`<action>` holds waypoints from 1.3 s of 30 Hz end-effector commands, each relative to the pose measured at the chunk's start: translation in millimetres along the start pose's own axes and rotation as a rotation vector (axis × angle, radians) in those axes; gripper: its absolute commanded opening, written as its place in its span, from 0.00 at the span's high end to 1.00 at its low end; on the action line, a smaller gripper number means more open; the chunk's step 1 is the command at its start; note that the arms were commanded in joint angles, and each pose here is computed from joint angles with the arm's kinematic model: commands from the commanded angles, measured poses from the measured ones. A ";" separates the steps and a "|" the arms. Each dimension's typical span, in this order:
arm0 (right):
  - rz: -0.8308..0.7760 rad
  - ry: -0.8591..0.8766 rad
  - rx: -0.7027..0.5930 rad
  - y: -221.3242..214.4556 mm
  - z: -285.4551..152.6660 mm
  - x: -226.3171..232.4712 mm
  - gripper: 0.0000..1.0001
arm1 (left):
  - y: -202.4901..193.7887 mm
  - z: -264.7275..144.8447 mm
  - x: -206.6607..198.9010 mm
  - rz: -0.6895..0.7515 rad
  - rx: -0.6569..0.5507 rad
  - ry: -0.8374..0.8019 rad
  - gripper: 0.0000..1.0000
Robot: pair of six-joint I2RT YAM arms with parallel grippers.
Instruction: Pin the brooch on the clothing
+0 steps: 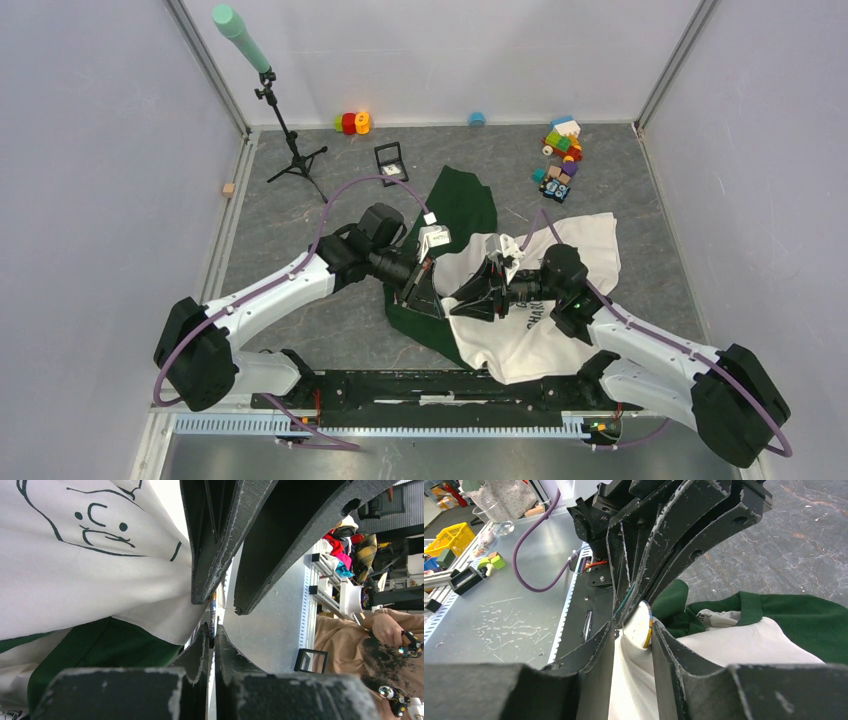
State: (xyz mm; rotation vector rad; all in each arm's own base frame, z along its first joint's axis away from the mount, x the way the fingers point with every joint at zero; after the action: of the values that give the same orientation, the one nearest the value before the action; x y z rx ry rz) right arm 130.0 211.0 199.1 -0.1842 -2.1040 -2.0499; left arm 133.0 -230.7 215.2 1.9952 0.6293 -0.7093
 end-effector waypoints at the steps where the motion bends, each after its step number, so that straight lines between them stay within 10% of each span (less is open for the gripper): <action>1: -0.032 0.045 -0.024 10.0 2.6 2.9 0.64 | 10.4 -2.1 -6.7 0.092 -0.033 -0.059 0.98; 39: 0.010 0.003 0.069 -6.7 11.8 -8.3 0.85 | 11.1 -0.4 -5.6 0.076 -0.031 -0.063 0.98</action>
State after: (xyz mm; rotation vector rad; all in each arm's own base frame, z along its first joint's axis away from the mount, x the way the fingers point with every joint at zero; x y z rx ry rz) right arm 135.3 217.9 188.1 -0.2291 -2.1369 -1.9651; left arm 130.9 -227.8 209.2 2.0138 0.6576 -0.7356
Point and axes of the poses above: each gripper's point midway between its finger pads, its own z axis out along the fingers, its own x axis along the line the jaws close on, y = z × x, the point moved 8 cm from there along -z, back along the fingers
